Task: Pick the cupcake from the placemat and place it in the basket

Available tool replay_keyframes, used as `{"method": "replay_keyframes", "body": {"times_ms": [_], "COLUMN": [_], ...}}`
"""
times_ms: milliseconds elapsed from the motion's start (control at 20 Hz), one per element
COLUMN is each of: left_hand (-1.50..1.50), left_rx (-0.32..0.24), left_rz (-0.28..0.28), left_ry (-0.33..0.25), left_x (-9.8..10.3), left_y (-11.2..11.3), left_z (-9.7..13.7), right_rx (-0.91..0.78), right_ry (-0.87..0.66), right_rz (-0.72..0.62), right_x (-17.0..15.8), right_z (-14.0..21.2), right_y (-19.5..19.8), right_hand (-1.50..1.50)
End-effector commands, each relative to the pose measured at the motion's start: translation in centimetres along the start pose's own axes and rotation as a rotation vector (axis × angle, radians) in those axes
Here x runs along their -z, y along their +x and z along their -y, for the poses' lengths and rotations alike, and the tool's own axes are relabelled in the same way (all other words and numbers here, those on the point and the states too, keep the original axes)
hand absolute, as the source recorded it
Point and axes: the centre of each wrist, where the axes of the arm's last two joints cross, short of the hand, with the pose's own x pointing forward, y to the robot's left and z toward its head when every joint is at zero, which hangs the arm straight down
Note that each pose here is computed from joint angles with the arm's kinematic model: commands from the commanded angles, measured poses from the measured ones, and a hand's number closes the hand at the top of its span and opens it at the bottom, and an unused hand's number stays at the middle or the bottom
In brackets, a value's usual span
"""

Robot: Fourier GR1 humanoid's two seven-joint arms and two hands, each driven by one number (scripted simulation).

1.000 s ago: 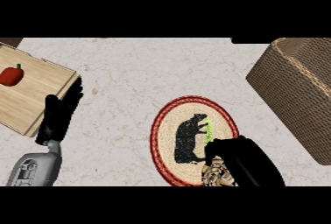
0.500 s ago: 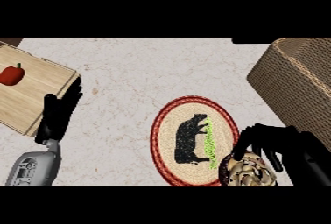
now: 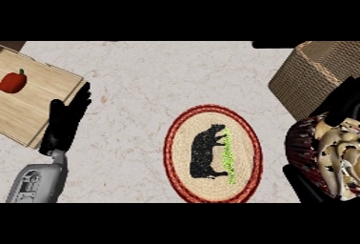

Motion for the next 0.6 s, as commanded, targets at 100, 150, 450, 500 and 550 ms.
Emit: {"method": "replay_keyframes", "body": {"times_ms": [100,150,450,500,550], "left_hand": [0.00,0.00,0.00,0.00,0.00], "left_rx": [-0.010,-0.002,0.009,-0.010,0.008], "left_rz": [-0.004,0.000,0.011,0.008,0.015], "left_ry": [0.010,0.003,-0.005,-0.002,-0.007], "left_x": [0.6,-0.4,-0.1,0.7,-0.2], "left_y": [0.3,-0.9,0.9,-0.4,-0.1], "left_z": [-1.2,-0.2,0.1,-0.3,-1.0], "right_rx": [-0.148,-0.261,-0.540,-0.543,-0.490], "right_ry": [-0.075,-0.077,-0.038,-0.032,-0.040], "right_rz": [-0.102,-0.147,-0.288,-0.294,-0.301], "right_x": [2.3,3.4,5.4,6.6,6.2], "right_z": [6.8,6.4,9.7,10.3,12.4], "right_y": [1.1,2.1,-0.8,-1.2,-3.6], "right_hand": [1.50,1.50,1.50,1.50,1.50]}}
